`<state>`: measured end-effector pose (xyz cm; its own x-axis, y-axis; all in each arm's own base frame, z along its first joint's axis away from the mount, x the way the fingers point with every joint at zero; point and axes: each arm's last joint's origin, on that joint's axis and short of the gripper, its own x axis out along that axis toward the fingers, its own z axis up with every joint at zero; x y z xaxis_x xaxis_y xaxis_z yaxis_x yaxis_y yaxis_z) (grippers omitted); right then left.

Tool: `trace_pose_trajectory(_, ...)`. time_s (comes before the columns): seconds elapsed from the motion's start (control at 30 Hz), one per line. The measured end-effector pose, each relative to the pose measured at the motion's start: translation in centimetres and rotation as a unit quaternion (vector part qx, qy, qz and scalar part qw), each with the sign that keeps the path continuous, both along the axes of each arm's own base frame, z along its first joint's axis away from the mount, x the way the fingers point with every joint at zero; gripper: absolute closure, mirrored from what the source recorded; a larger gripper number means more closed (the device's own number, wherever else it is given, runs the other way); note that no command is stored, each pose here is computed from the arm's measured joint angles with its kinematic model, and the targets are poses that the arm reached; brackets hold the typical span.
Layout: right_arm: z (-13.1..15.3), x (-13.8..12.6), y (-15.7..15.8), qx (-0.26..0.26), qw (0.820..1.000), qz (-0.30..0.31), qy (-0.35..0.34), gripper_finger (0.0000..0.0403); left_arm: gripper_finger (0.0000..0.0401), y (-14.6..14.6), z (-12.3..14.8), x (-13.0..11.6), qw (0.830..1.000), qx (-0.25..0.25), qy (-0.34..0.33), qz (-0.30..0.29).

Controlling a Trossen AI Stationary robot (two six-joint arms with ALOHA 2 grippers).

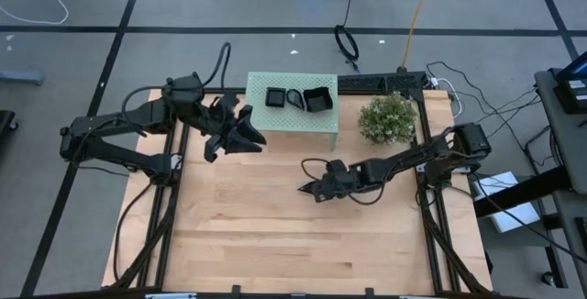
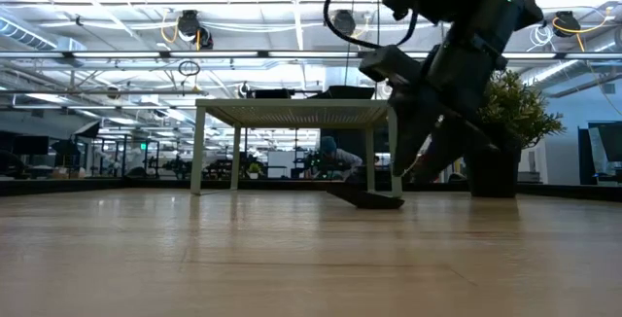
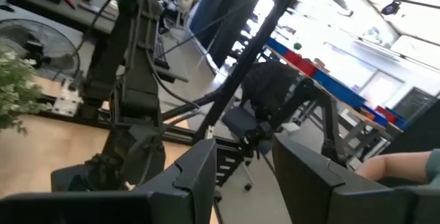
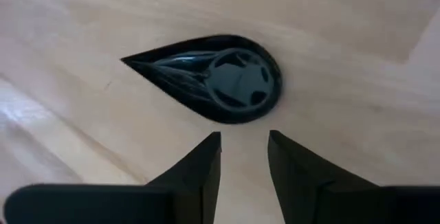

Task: Pick & Place Mini shaped plates
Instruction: Stack the black drop-shaped plate on top of the other black drop-shaped plate on the shelf

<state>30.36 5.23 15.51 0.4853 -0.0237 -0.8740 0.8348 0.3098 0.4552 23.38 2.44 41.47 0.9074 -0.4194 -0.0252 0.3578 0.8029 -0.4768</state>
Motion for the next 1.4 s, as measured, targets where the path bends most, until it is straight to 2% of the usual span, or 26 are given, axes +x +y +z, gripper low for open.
trace_pose_trajectory(0.17, 0.0, -0.1, 0.1, -0.015, 0.999, -0.043, -0.003, 0.0292, 0.0256, -0.1, 0.0, 0.0, 1.000, 0.000, 0.000, -0.012)
trace_pose_trajectory(0.37, -1.1, -0.1, 0.1, -0.012, 0.998, -0.065, 0.018, 0.0293, 0.0256, -0.1, 0.0, 0.0, 1.000, 0.000, 0.001, -0.012)
trace_pose_trajectory(0.63, -3.1, 0.8, 0.2, -0.030, 0.997, -0.065, 0.021, 0.0293, 0.0256, -0.1, 0.0, 0.0, 1.000, 0.000, 0.001, -0.012)
trace_pose_trajectory(0.83, -3.6, 0.7, 0.2, -0.052, 0.998, -0.027, 0.039, 0.0313, 0.0256, -0.1, 0.0, 0.0, 1.000, 0.002, -0.001, -0.012)
trace_pose_trajectory(1.07, -3.6, 0.6, 0.1, -0.070, 0.996, 0.009, 0.046, 0.0395, 0.0256, -0.1, 0.0, 0.0, 1.000, 0.002, 0.000, -0.011)
trace_pose_trajectory(1.17, -3.6, 0.6, 0.1, -0.081, 0.995, 0.035, 0.047, 0.0392, 0.0256, -0.1, 0.0, 0.0, 1.000, 0.002, 0.000, -0.011)
trace_pose_trajectory(1.3, -2.8, 0.6, 0.0, -0.121, 0.985, 0.118, 0.040, 0.0399, 0.0256, -0.1, 0.0, 0.0, 1.000, 0.001, 0.000, -0.010)
trace_pose_trajectory(1.4, -2.0, 0.5, -0.4, -0.170, 0.968, 0.181, 0.034, 0.0400, 0.0256, -0.1, 0.0, 0.0, 1.000, 0.001, 0.000, -0.010)
